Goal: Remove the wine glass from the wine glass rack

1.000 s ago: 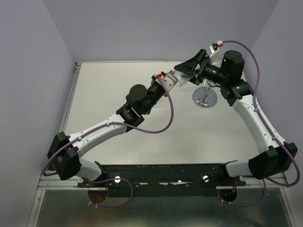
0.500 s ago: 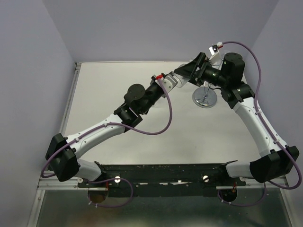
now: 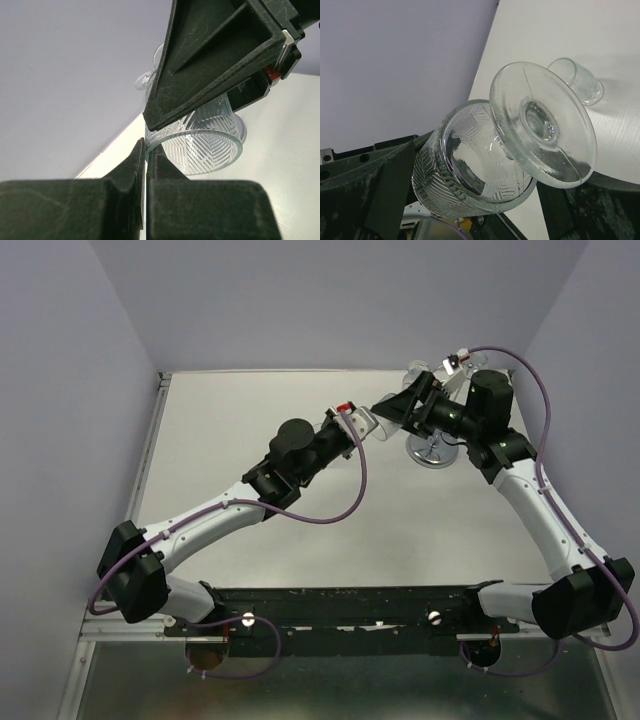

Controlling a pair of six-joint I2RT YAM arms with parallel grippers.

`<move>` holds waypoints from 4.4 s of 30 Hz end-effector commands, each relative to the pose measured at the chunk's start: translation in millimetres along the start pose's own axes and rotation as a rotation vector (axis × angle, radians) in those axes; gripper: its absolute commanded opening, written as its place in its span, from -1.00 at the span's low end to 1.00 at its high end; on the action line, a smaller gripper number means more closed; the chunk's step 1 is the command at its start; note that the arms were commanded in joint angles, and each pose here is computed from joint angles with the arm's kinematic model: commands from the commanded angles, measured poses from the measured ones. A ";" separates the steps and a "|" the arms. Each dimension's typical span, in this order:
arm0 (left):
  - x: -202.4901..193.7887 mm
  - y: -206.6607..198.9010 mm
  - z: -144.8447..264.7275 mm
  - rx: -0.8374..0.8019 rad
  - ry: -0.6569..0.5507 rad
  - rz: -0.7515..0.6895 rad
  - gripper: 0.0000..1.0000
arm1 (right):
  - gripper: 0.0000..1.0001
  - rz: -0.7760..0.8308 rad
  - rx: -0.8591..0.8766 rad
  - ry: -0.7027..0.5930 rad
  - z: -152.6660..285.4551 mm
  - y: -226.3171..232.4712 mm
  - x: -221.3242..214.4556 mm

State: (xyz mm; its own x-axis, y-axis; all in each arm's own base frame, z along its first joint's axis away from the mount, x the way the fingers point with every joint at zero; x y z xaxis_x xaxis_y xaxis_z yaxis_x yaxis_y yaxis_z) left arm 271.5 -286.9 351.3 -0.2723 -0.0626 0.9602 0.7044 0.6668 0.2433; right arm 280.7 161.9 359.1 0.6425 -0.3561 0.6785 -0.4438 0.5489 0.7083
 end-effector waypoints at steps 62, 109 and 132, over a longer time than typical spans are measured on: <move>37.2 -20.4 40.2 -0.174 -0.228 0.002 -1.00 | 1.00 -0.364 0.028 0.283 -16.1 -44.2 -59.9; -133.8 59.4 132.8 0.228 0.415 0.422 -1.00 | 1.00 0.266 0.086 0.237 12.7 -32.4 -48.1; -184.9 175.5 65.2 0.424 0.376 0.601 -1.00 | 1.00 0.482 -0.047 0.130 39.1 -5.6 -9.7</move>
State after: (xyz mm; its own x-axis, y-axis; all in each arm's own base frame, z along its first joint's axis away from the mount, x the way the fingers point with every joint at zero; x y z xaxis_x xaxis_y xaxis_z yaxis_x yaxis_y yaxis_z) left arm 382.8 -103.7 187.5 0.4086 0.1267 0.9039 0.2942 0.9192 -0.2619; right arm 255.0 140.8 334.5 0.5035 0.0333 0.8633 -0.6995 0.6021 0.3848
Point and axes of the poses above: each gripper's point midway between its finger pads, its own z axis back along the fingers, its own y axis along the line the jaws close on, x = y × z, the point moved 8 cm from there along z, back along the fingers, and after that the axes turned 6 degrees about z, right-handed, at the moved point
